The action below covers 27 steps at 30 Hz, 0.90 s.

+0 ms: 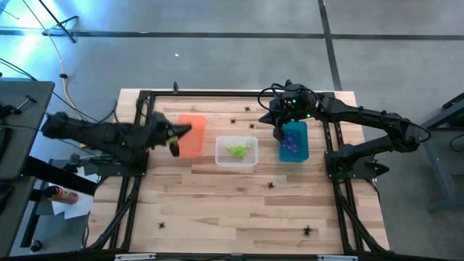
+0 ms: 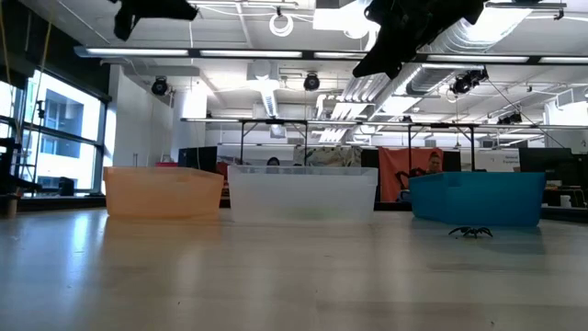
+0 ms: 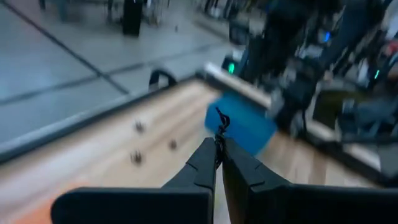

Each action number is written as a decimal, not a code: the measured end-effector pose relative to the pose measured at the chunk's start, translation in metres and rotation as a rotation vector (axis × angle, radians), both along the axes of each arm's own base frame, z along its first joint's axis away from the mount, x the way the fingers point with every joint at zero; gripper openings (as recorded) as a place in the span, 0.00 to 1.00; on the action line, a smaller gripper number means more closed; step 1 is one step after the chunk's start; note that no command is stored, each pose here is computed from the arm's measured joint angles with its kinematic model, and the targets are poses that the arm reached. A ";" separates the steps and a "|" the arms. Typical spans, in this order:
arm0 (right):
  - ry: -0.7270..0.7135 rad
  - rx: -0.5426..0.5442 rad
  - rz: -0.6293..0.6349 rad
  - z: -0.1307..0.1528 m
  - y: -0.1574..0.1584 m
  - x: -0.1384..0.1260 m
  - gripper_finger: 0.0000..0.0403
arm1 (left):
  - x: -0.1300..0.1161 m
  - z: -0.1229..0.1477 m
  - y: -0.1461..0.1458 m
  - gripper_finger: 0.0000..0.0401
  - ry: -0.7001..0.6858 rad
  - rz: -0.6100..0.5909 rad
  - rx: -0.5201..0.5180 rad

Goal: Sort Halloween decoration
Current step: Put the black spider toy into the orange bin

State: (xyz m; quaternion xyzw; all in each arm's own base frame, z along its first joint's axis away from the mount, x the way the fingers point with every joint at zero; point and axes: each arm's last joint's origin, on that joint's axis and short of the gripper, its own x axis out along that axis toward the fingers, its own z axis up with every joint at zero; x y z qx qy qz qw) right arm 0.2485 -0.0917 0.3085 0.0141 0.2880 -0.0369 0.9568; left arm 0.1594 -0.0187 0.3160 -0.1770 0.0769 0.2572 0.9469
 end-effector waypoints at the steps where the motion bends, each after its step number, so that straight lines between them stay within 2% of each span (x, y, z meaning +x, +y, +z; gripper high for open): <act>1: -0.001 0.000 0.000 0.000 0.000 0.000 0.00 | -0.001 0.004 0.005 0.00 -0.027 0.003 0.010; 4: -0.004 -0.002 -0.001 0.000 0.000 0.000 0.00 | -0.002 0.012 0.018 0.00 -0.078 0.020 0.037; 14: -0.014 0.001 -0.006 0.001 0.000 0.001 0.00 | 0.001 0.011 0.036 0.00 -0.052 0.019 0.036; 18: -0.013 0.001 -0.007 0.001 0.000 0.001 0.00 | 0.000 0.003 0.047 0.00 0.002 0.190 0.011; 21: -0.014 0.000 -0.007 0.001 0.000 0.001 0.00 | 0.002 -0.006 0.061 0.00 0.164 0.229 -0.051; 27: -0.008 -0.034 -0.055 0.001 -0.003 0.002 0.00 | 0.015 -0.036 0.096 0.00 0.503 0.215 -0.212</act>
